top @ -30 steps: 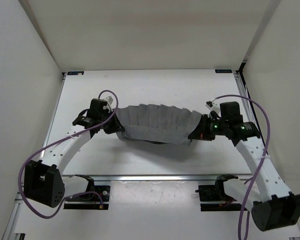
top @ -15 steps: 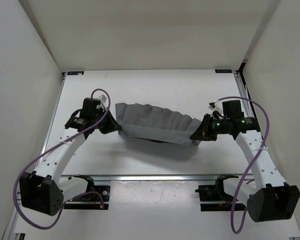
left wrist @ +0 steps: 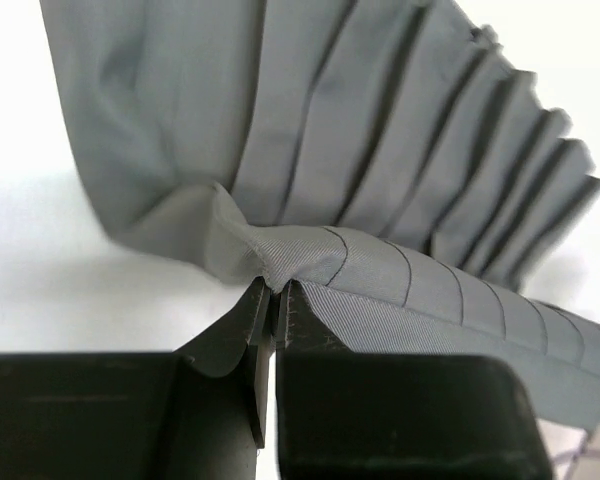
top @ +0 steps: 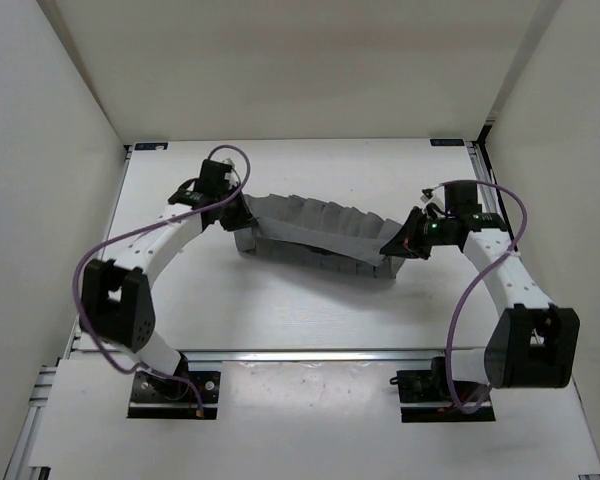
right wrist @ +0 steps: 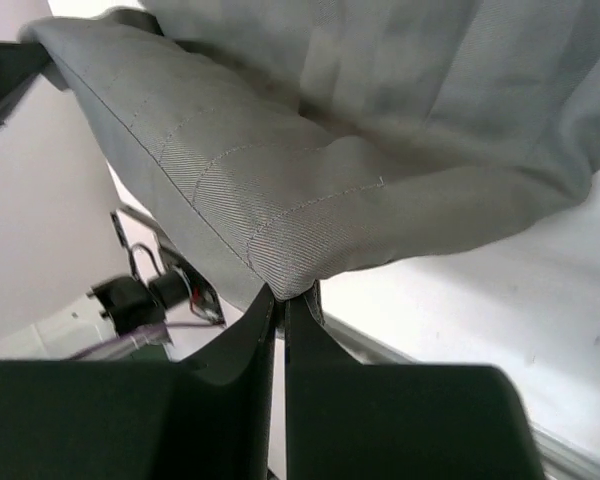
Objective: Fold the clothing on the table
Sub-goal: Fold the skirt
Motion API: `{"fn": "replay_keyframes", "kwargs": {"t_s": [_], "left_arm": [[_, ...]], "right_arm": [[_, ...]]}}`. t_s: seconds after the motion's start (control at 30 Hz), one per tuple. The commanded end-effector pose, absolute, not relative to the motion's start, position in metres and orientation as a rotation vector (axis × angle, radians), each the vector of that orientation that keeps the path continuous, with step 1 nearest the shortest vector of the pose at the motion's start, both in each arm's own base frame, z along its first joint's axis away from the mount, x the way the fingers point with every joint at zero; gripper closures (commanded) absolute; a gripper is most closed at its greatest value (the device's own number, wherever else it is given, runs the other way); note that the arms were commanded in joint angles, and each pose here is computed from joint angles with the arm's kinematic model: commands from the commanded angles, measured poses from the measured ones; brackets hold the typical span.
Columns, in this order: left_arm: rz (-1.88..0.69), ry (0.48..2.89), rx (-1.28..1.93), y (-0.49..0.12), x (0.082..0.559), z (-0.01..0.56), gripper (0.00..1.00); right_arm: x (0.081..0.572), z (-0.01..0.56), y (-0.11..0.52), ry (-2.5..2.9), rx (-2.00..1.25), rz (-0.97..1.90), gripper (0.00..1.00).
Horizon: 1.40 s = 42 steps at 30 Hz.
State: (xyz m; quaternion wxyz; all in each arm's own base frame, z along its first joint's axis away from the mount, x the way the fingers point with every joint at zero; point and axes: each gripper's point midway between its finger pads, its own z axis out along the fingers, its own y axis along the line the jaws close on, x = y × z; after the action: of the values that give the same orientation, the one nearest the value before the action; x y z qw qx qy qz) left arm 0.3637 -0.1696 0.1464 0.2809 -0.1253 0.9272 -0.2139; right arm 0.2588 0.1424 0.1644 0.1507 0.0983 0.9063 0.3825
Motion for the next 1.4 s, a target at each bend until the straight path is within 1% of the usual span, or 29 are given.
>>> {"fn": "replay_keyframes", "kwargs": {"t_s": [0.0,0.03,0.07,0.1,0.13,0.17,0.2,0.23,0.27,0.3,0.33,0.37,0.4,0.47,0.53,0.57,0.63,0.67,0.73,0.77,0.8,0.83,0.9,1.0,1.07,1.17,1.3,1.37], "left_arm": [[-0.441,2.413,-0.365,-0.162,0.407,0.143,0.93],[-0.435,2.427,-0.371,-0.166,0.415,0.132,0.86],[-0.418,2.391,-0.399,-0.163,0.430,0.136,0.79],[-0.413,2.415,-0.434,-0.162,0.439,0.120,0.65],[-0.424,2.404,-0.436,-0.166,0.452,0.116,0.65],[-0.459,2.336,-0.450,-0.171,0.470,0.129,0.62],[-0.451,2.335,-0.474,-0.173,0.477,0.121,0.55],[-0.459,2.257,-0.484,-0.176,0.501,0.141,0.50],[-0.461,2.256,-0.488,-0.180,0.508,0.140,0.50],[-0.458,2.214,-0.499,-0.179,0.522,0.158,0.50],[-0.464,2.200,-0.492,-0.182,0.526,0.166,0.50],[-0.464,2.176,-0.499,-0.179,0.533,0.179,0.51],[-0.440,2.165,-0.487,-0.175,0.535,0.184,0.50],[-0.451,2.117,-0.477,-0.167,0.531,0.212,0.50],[-0.484,2.098,-0.500,-0.153,0.525,0.219,0.51],[-0.567,2.121,-0.493,-0.154,0.510,0.206,0.56],[-0.651,2.101,-0.471,-0.161,0.493,0.218,0.59],[-0.683,2.105,-0.462,-0.162,0.479,0.212,0.63],[-0.747,2.141,-0.432,-0.176,0.449,0.186,0.73],[-0.764,2.136,-0.420,-0.180,0.440,0.185,0.76],[-0.806,2.159,-0.435,-0.185,0.427,0.166,0.85],[-0.843,2.159,-0.441,-0.190,0.420,0.163,0.88],[-0.835,2.210,-0.432,-0.197,0.406,0.134,0.90],[-0.715,2.307,-0.399,-0.200,0.402,0.101,0.91],[-0.670,2.338,-0.369,-0.203,0.402,0.090,0.89],[-0.686,2.352,-0.359,-0.211,0.409,0.081,0.90],[-0.663,2.375,-0.343,-0.218,0.420,0.071,0.91],[-0.579,2.414,-0.344,-0.213,0.418,0.063,0.92]], "right_arm": [[0.310,0.175,0.136,2.462,0.276,1.120,0.98],[0.324,0.174,0.133,2.435,0.278,1.117,0.93],[0.331,0.161,0.133,2.461,0.298,1.125,0.91],[0.352,0.156,0.121,2.430,0.327,1.110,0.86],[0.368,0.163,0.121,2.390,0.305,1.113,0.78],[0.387,0.160,0.116,2.373,0.315,1.107,0.76],[0.402,0.153,0.113,2.352,0.308,1.112,0.74],[0.421,0.159,0.110,2.313,0.302,1.109,0.71],[0.439,0.173,0.104,2.265,0.290,1.090,0.68],[0.449,0.170,0.100,2.264,0.297,1.076,0.66],[0.460,0.183,0.096,2.238,0.286,1.056,0.66],[0.468,0.192,0.094,2.215,0.279,1.055,0.63],[0.471,0.199,0.088,2.197,0.278,1.041,0.59],[0.471,0.214,0.087,2.176,0.236,0.980,0.48],[0.463,0.223,0.090,2.196,0.204,0.908,0.47],[0.455,0.221,0.100,2.231,0.169,0.872,0.47],[0.440,0.201,0.104,2.310,0.165,0.842,0.48],[0.429,0.188,0.117,2.361,0.119,0.837,0.49],[0.409,0.155,0.135,2.462,0.093,0.869,0.52],[0.404,0.147,0.141,2.483,0.088,0.907,0.53],[0.397,0.138,0.149,2.509,0.080,0.937,0.54],[0.392,0.129,0.157,2.518,0.066,0.980,0.57],[0.383,0.109,0.167,2.553,0.085,1.031,0.59],[0.382,0.086,0.169,2.621,0.126,1.054,0.62],[0.381,0.067,0.166,2.693,0.176,1.051,0.64],[0.374,0.047,0.165,2.795,0.246,1.040,0.68],[0.360,0.033,0.164,2.883,0.273,0.989,0.70],[0.353,0.035,0.164,2.894,0.269,0.969,0.70]]}}
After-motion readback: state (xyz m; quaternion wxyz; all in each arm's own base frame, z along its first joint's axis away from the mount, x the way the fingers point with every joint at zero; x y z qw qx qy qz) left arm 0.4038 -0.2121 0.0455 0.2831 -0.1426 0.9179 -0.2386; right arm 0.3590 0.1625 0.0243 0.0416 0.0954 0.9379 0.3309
